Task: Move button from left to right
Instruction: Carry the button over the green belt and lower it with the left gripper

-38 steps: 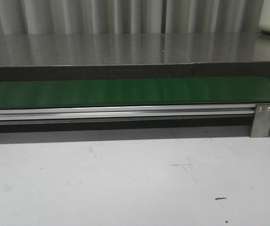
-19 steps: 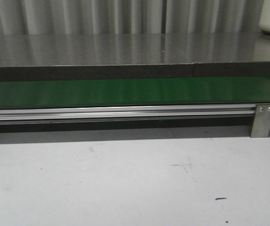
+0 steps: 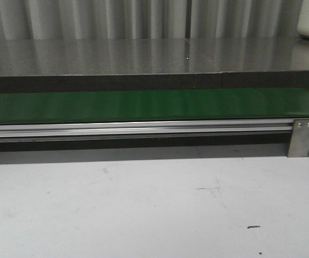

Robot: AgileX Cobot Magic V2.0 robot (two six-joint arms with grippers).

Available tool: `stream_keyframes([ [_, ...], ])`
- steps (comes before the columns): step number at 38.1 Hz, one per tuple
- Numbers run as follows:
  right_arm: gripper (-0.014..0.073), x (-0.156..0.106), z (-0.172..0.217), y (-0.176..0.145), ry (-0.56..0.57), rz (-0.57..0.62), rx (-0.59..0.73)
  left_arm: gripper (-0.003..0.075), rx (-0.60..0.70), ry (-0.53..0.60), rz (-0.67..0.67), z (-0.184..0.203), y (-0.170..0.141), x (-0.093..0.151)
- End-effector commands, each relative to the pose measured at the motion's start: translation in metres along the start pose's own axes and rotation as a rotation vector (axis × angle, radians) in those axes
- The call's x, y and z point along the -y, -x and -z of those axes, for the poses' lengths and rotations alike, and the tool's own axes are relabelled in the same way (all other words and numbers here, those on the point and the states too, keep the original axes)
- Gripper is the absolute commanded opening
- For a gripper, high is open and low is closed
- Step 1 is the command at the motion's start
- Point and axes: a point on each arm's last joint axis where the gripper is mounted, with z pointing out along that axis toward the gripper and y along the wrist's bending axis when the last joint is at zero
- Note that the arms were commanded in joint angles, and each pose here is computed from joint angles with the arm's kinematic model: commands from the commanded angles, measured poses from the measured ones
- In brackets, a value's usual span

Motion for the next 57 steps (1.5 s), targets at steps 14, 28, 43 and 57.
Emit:
stream_keyframes([
  [14,0.0644,0.000,0.001,0.018,0.001,0.020,0.102,-0.0020,0.073,-0.132,-0.148,0.091,0.007,0.103],
  [28,0.0644,0.000,0.001,0.018,0.001,0.020,0.102,-0.0020,-0.083,-0.074,-0.219,0.035,-0.004,0.135],
  [43,0.0644,0.000,0.001,0.018,0.001,0.020,0.102,0.0376,-0.158,-0.077,-0.204,0.013,-0.011,0.137],
  [57,0.0644,0.000,0.001,0.018,0.001,0.020,0.102,0.0587,-0.024,-0.103,-0.253,0.063,-0.006,0.156],
])
